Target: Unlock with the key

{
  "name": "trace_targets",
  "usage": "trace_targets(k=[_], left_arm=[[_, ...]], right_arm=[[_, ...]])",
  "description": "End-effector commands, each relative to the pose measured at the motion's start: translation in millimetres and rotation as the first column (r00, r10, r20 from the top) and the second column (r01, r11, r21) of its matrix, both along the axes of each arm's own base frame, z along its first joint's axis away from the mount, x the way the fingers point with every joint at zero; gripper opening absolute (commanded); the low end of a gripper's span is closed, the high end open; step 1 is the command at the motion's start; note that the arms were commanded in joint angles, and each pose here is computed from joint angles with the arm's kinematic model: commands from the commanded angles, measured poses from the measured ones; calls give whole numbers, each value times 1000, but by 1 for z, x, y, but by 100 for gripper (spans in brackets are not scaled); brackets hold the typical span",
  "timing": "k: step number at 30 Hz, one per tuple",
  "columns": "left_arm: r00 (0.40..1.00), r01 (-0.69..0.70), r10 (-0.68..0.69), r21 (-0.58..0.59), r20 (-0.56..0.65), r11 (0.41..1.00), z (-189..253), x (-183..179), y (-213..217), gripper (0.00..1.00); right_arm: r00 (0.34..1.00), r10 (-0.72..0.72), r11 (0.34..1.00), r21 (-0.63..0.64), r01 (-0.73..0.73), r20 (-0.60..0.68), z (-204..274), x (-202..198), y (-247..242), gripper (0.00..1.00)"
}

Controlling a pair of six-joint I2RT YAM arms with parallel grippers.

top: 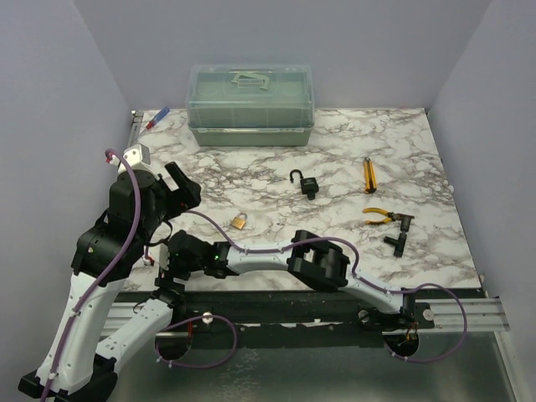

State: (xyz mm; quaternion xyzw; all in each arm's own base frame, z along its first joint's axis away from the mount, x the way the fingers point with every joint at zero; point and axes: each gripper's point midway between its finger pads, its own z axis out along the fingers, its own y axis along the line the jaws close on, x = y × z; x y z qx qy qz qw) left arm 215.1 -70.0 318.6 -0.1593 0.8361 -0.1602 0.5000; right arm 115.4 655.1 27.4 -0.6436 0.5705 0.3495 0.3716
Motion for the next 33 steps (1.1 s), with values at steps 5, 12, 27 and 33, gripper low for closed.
trace_targets(k=[5,12,27,33], left_arm=[[1000,26,-26,4,13,1000,0,0,-3,88],[1000,25,-25,14,5,1000,-4,1,-2,89],[1000,16,-16,23,-20,1000,-12,4,-3,89],[999,12,-11,31,-35,999,-18,9,-4,89]], right_arm=[[993,67,992,-110,-56,98,-48,-46,-6,82],[997,-23,993,-112,30,71,-53,-19,-16,81],[977,-182,958,-205,201,107,-69,8,-94,79],[958,-260,929,-238,283,124,-68,10,-141,79]])
